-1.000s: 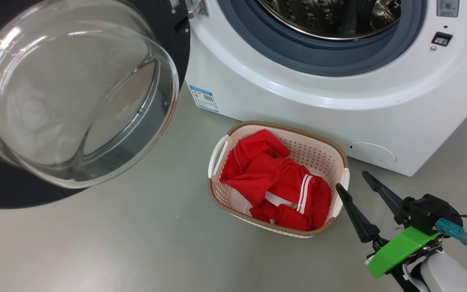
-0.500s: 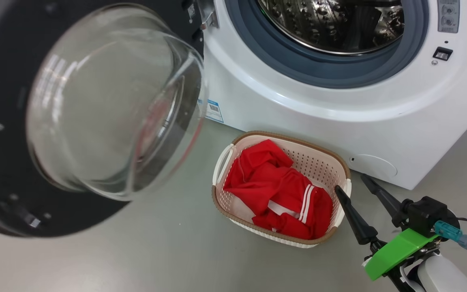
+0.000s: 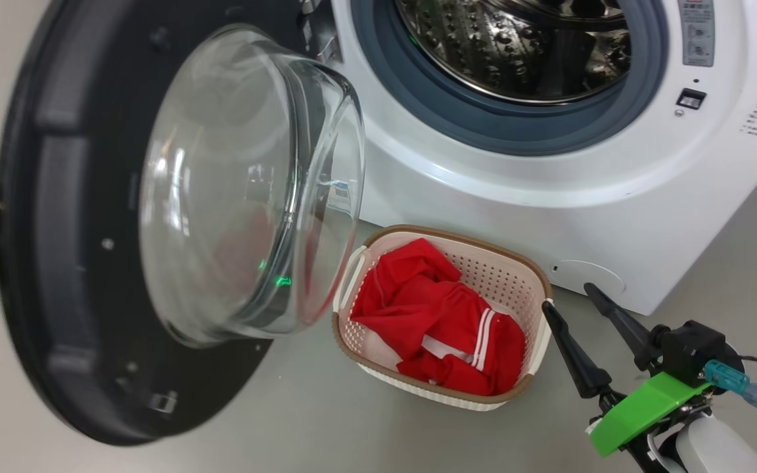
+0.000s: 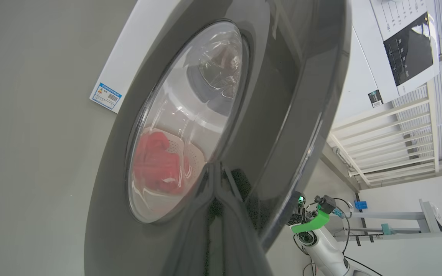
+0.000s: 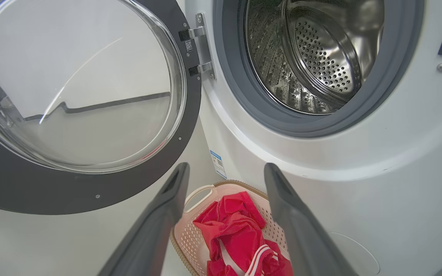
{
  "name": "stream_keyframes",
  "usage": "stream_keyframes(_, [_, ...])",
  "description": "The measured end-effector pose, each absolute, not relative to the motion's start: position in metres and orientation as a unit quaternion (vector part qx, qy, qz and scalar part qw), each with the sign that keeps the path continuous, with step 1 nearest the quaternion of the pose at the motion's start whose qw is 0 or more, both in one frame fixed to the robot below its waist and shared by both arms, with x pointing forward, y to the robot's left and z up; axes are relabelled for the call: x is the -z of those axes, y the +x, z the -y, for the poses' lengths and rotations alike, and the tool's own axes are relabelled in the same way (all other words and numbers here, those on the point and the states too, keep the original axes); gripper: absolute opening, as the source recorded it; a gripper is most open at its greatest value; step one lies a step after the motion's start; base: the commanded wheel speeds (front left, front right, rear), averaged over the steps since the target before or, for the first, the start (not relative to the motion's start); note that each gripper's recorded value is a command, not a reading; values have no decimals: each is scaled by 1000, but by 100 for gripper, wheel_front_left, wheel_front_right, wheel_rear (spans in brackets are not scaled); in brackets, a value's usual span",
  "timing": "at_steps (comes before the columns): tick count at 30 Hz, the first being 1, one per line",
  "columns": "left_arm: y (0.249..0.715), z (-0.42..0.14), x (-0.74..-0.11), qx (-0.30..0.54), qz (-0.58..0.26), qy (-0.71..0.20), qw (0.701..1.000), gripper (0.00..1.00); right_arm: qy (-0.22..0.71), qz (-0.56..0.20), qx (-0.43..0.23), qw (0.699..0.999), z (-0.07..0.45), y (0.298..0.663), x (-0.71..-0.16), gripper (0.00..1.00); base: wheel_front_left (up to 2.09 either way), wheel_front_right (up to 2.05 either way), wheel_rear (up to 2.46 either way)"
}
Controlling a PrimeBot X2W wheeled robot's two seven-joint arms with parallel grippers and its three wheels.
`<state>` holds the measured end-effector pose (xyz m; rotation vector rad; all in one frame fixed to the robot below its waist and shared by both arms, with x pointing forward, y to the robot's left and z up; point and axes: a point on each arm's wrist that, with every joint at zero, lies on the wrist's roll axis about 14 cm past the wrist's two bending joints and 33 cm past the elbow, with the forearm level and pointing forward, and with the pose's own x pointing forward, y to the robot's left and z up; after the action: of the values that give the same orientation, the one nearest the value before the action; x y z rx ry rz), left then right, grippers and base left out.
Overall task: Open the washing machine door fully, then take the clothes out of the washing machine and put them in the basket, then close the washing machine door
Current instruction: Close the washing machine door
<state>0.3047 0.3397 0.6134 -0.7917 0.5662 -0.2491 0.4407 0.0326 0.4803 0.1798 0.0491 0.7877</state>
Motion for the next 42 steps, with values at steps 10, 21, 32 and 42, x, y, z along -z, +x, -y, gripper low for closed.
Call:
stream_keyframes(10, [322, -247, -623, 275, -295, -322, 856, 0, 89, -22, -343, 935, -2, 442, -481, 100, 0, 0, 0])
stream_keyframes(21, [361, -180, -619, 355, -297, -303, 833, 0, 94, -17, -279, 955, 42, 448, -480, 100, 0, 0, 0])
stream_keyframes(32, [413, -119, -632, 422, -270, -301, 811, 0, 98, -17, -209, 973, 92, 448, -475, 100, 0, 0, 0])
stream_keyframes(42, [466, -84, -632, 438, -249, -320, 802, 0, 106, -16, -142, 984, 133, 445, -471, 100, 0, 0, 0])
